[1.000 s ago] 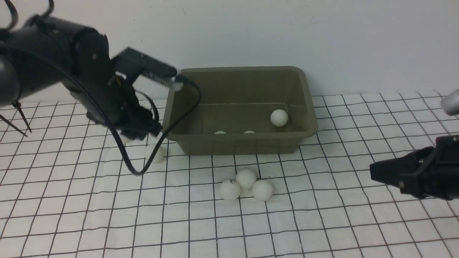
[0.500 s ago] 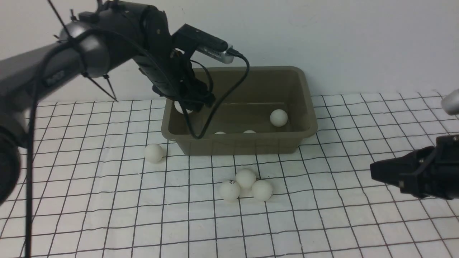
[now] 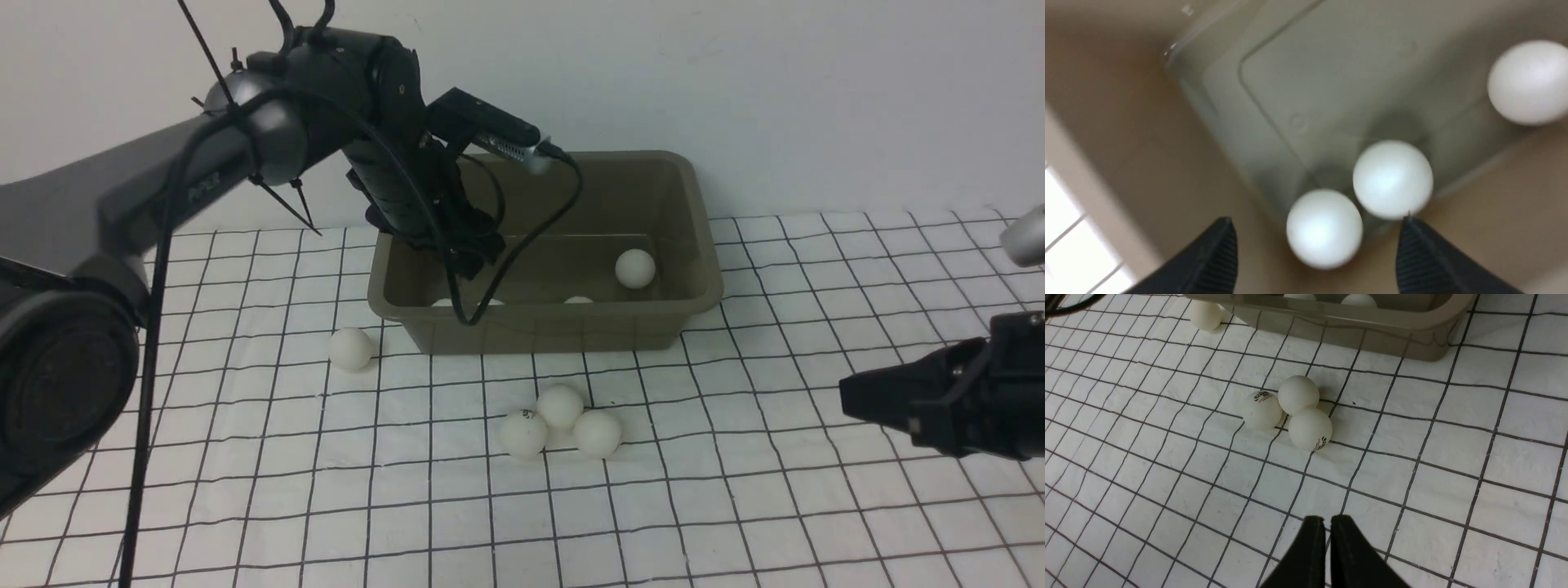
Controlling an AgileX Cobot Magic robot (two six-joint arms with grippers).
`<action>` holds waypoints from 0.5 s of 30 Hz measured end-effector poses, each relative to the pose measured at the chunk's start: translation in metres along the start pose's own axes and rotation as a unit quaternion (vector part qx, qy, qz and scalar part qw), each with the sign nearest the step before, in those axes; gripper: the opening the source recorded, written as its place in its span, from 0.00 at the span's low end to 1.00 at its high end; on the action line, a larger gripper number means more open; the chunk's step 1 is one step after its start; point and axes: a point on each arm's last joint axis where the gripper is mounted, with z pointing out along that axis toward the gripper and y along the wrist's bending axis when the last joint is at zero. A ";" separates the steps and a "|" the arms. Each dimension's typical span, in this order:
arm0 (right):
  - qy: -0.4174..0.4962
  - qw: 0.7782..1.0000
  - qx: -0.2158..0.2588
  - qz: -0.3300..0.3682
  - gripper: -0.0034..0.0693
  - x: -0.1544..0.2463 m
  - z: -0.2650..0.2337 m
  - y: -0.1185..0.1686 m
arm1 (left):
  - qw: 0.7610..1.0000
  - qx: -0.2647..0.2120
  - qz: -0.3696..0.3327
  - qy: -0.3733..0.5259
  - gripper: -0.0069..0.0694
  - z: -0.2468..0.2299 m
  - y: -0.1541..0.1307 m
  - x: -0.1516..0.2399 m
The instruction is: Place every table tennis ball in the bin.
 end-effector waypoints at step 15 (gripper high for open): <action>-0.008 1.000 0.013 -0.009 0.06 -0.002 0.000 -0.002 | 0.997 0.002 -0.073 -0.031 0.62 -0.130 0.105 0.096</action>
